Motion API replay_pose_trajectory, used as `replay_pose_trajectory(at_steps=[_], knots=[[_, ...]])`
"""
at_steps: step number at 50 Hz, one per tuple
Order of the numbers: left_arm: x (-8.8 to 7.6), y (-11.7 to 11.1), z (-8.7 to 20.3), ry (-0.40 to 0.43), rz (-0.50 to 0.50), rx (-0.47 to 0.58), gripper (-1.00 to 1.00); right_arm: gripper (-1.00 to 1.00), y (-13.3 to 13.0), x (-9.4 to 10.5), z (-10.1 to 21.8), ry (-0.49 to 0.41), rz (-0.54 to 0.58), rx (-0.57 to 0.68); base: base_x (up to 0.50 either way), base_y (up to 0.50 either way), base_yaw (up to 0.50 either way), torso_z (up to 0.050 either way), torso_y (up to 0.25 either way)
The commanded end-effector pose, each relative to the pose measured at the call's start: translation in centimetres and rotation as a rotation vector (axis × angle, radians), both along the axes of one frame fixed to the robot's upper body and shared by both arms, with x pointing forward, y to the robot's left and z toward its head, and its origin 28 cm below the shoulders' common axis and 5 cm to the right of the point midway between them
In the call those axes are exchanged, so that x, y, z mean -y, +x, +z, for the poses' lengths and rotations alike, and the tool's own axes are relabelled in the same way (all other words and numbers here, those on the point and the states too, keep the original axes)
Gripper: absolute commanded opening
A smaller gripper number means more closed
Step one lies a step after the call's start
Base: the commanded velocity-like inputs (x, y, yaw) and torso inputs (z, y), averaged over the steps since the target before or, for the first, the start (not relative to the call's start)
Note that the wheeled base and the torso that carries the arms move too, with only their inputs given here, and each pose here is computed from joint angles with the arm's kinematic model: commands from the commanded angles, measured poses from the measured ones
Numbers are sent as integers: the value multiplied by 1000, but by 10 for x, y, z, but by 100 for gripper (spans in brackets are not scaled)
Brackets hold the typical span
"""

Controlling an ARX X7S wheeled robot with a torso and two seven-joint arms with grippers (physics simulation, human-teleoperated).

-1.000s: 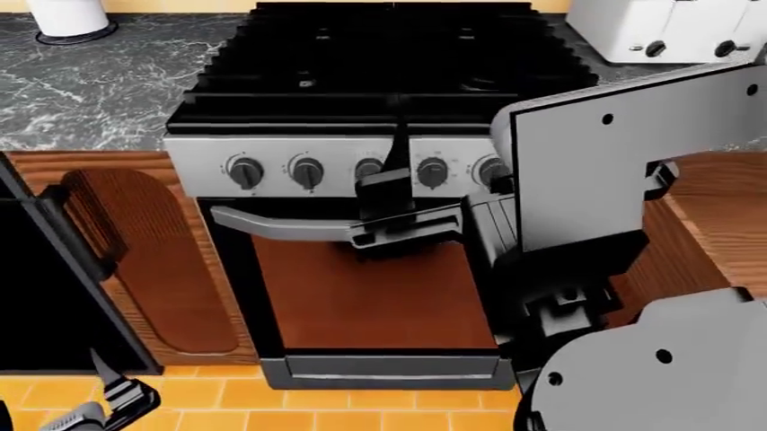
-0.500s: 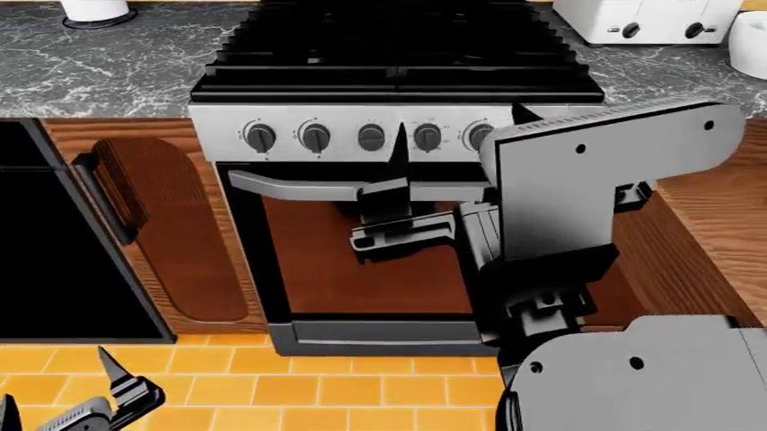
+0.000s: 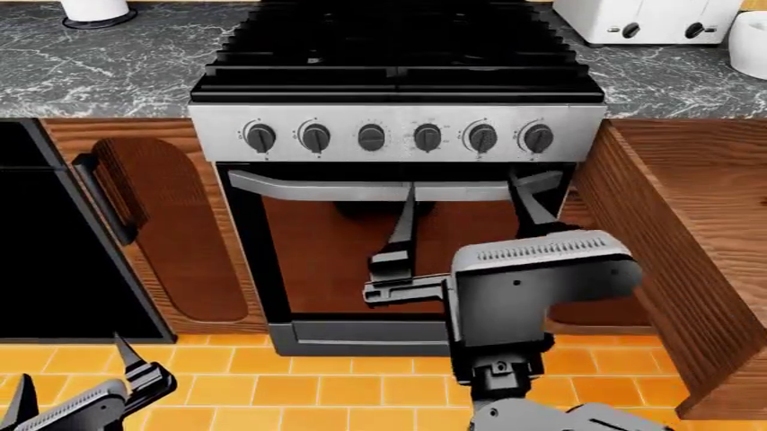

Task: Place the bar in the bowl and close the drawer.

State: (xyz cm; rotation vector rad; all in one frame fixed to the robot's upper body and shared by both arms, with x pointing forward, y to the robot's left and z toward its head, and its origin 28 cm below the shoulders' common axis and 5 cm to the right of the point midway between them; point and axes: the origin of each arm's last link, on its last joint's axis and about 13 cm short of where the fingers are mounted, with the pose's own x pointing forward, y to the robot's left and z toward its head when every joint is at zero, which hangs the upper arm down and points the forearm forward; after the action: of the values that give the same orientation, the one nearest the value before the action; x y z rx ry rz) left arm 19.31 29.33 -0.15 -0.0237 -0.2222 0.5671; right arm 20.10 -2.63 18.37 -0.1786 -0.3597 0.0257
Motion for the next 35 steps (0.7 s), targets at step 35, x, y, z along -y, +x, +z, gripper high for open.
replay_pose_trajectory(at_steps=[35], knots=[[9,17,12,49,-73,-19,100,100,-18,5,-96,56,9,-44,0,0,0,0,0]])
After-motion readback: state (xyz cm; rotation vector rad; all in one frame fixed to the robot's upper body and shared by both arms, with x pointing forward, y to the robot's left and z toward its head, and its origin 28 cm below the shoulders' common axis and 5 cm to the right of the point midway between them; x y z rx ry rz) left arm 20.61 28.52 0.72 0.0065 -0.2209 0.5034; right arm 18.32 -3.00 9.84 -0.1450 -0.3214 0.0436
